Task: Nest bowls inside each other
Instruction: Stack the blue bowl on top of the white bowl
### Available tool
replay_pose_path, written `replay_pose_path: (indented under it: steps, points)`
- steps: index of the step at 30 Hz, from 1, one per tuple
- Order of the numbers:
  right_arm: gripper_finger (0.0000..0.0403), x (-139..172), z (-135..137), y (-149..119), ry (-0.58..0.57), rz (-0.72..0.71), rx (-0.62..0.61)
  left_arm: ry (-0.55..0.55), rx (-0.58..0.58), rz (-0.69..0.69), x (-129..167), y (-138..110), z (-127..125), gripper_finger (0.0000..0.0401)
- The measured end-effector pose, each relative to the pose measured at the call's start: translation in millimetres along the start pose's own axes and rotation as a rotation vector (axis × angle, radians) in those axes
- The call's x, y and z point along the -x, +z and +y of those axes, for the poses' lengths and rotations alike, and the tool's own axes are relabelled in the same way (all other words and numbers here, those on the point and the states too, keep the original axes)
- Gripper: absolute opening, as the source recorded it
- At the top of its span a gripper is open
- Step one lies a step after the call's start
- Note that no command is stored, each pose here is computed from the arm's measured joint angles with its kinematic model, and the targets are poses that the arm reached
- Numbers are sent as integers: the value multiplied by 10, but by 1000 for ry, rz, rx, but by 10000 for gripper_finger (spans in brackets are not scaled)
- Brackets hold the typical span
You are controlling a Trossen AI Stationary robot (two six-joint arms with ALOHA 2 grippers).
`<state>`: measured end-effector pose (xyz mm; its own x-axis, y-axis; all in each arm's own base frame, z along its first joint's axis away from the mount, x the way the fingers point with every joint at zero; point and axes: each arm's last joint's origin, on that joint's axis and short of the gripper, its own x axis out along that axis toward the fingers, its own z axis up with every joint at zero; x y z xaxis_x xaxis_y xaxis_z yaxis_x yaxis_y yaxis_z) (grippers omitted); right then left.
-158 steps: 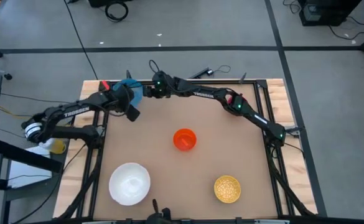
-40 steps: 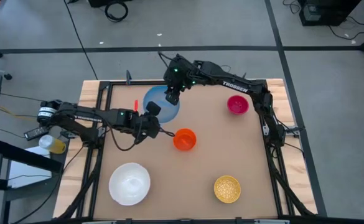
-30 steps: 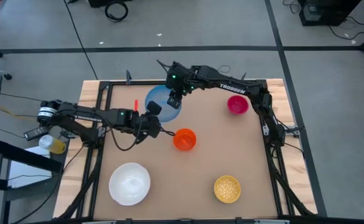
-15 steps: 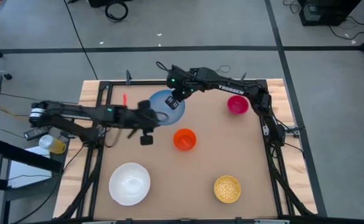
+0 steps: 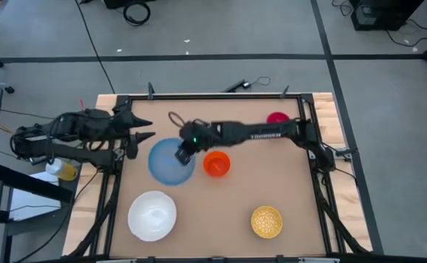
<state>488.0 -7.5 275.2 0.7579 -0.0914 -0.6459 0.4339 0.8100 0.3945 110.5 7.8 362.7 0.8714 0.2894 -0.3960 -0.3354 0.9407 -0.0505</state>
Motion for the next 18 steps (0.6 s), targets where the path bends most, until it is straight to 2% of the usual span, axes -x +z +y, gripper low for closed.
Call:
replay_pose_path:
  steps: [5,7,12,15,18]
  points:
    - [15,-178,416,-223,279,-123,20,-1,35,-17,-32,21,-14,198]
    - [15,-343,485,-325,328,-122,11,-6,54,-27,-55,40,-28,198]
    - [14,-644,637,-576,317,-48,-47,-8,152,-21,-102,51,-46,198]
    - [14,-709,783,-709,311,6,-50,-9,232,-5,-118,42,-57,199]
    - [24,-793,880,-867,294,64,-67,-14,266,40,-149,9,-83,198]
